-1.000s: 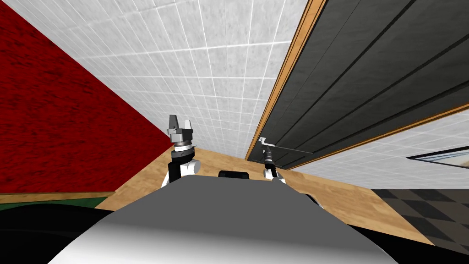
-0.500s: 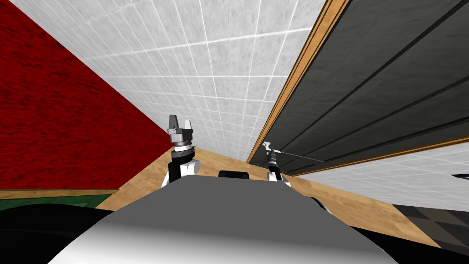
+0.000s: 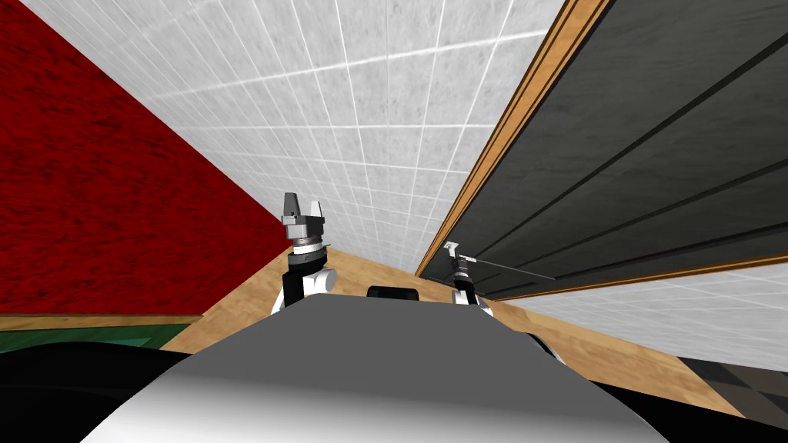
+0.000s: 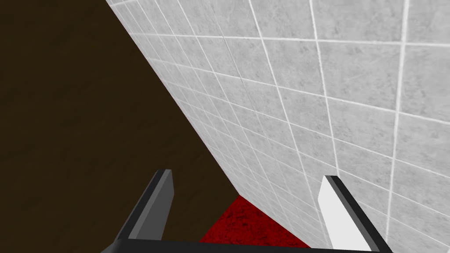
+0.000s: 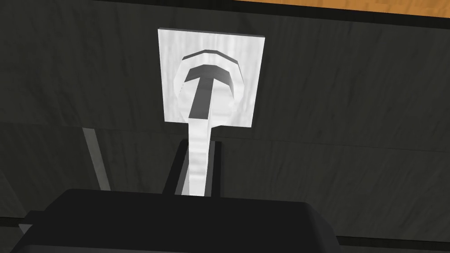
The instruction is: Pull the door open
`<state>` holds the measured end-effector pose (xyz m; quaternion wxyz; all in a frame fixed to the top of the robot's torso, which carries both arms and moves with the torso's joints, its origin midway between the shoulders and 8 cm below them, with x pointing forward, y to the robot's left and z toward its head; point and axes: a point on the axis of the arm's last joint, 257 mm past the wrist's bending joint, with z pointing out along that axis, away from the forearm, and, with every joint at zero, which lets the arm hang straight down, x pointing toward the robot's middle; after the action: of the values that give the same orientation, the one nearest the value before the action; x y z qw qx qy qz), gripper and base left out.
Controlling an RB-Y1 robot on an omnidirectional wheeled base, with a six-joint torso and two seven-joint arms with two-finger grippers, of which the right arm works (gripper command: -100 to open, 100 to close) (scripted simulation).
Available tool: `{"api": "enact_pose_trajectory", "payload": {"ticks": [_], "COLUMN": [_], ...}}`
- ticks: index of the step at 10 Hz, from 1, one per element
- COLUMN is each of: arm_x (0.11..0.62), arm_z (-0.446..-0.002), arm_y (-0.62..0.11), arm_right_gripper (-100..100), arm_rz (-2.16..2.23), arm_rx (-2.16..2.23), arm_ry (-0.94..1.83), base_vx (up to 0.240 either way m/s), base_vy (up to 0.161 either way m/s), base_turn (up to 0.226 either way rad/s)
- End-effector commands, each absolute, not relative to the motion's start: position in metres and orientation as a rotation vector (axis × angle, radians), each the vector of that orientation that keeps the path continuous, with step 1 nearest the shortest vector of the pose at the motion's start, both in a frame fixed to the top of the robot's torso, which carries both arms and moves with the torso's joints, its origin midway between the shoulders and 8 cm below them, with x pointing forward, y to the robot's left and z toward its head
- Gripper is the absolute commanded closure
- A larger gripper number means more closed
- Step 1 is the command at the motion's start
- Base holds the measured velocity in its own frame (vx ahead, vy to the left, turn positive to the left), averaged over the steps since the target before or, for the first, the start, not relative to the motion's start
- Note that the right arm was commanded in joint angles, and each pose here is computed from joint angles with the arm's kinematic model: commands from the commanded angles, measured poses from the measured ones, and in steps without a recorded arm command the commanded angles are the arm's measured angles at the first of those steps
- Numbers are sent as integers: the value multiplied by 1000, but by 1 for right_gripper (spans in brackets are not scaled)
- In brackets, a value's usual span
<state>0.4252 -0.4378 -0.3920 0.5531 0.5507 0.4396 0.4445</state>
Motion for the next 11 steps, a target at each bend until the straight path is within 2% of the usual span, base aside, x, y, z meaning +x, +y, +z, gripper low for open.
{"api": "enact_pose_trajectory", "payload": {"ticks": [1,5,11], "arm_x": [425,423,414], "arm_z": [-392,-393,-392], "arm_y": [-438,-436,-428], "arm_right_gripper": [100,100,100], "arm_rz": [1051,1059,1124], "arm_rx": [1302,1298,1259], "arm_ry": [1039,1052,1121], "base_vx": [-14,-25,-200], "base_vy": [3,-3,-50], "base_turn": [4,16,109]}}
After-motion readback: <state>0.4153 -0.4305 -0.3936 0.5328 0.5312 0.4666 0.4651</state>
